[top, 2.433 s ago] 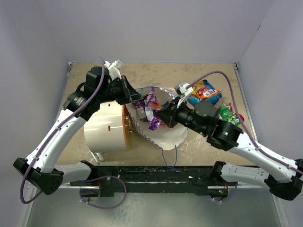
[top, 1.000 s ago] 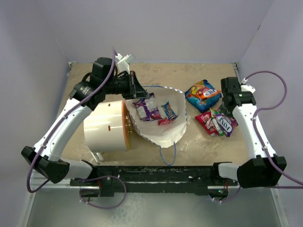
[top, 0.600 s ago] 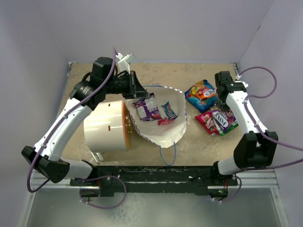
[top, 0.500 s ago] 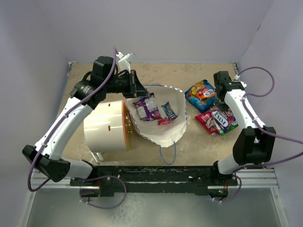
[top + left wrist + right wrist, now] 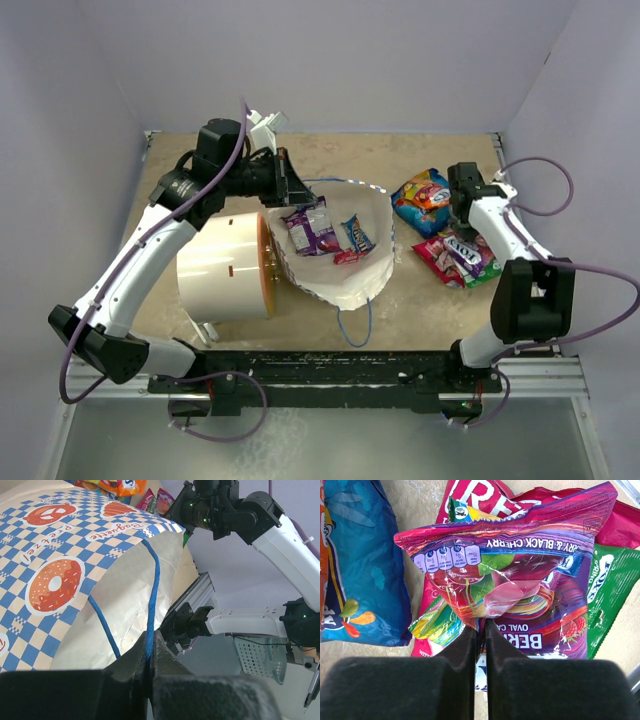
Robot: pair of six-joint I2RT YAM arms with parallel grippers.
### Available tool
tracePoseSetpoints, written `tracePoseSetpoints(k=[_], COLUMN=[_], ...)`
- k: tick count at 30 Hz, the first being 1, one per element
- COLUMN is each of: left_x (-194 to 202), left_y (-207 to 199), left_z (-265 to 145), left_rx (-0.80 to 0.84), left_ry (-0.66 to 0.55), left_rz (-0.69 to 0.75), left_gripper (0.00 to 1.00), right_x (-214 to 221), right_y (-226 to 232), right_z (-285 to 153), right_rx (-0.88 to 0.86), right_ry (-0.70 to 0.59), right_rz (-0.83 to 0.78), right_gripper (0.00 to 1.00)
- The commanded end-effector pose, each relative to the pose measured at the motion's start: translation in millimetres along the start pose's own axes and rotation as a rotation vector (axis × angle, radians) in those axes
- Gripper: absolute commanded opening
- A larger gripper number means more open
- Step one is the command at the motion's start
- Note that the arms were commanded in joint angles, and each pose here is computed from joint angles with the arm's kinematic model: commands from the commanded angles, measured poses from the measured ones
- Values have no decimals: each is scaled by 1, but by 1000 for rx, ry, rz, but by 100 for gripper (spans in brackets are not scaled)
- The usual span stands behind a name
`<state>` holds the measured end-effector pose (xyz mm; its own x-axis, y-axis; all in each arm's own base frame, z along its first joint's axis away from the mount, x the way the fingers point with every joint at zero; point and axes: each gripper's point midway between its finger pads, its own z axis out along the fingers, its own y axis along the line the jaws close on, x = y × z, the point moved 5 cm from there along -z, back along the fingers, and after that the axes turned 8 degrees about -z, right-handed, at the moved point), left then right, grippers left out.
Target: Take the snacks out of the paper bag
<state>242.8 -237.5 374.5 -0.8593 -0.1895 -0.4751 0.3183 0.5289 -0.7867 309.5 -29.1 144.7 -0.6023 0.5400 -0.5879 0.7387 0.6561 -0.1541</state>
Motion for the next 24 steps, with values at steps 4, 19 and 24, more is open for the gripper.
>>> tracePoseSetpoints(k=[4, 19, 24], left_x=[-9, 3, 10], left_y=[-14, -29, -34], left_z=[-11, -14, -18], left_rx=[33, 180, 253], left_ry=[-61, 23, 4], left_rz=[20, 40, -5], left_gripper=[0, 0, 0], right_x=[-30, -46, -22], right_y=[-10, 2, 25], right_z=[-42, -168, -198], right_rx=[-84, -878, -1168], right_ry=[-90, -333, -277], right_rz=[47, -357, -469], right_gripper=[46, 89, 90])
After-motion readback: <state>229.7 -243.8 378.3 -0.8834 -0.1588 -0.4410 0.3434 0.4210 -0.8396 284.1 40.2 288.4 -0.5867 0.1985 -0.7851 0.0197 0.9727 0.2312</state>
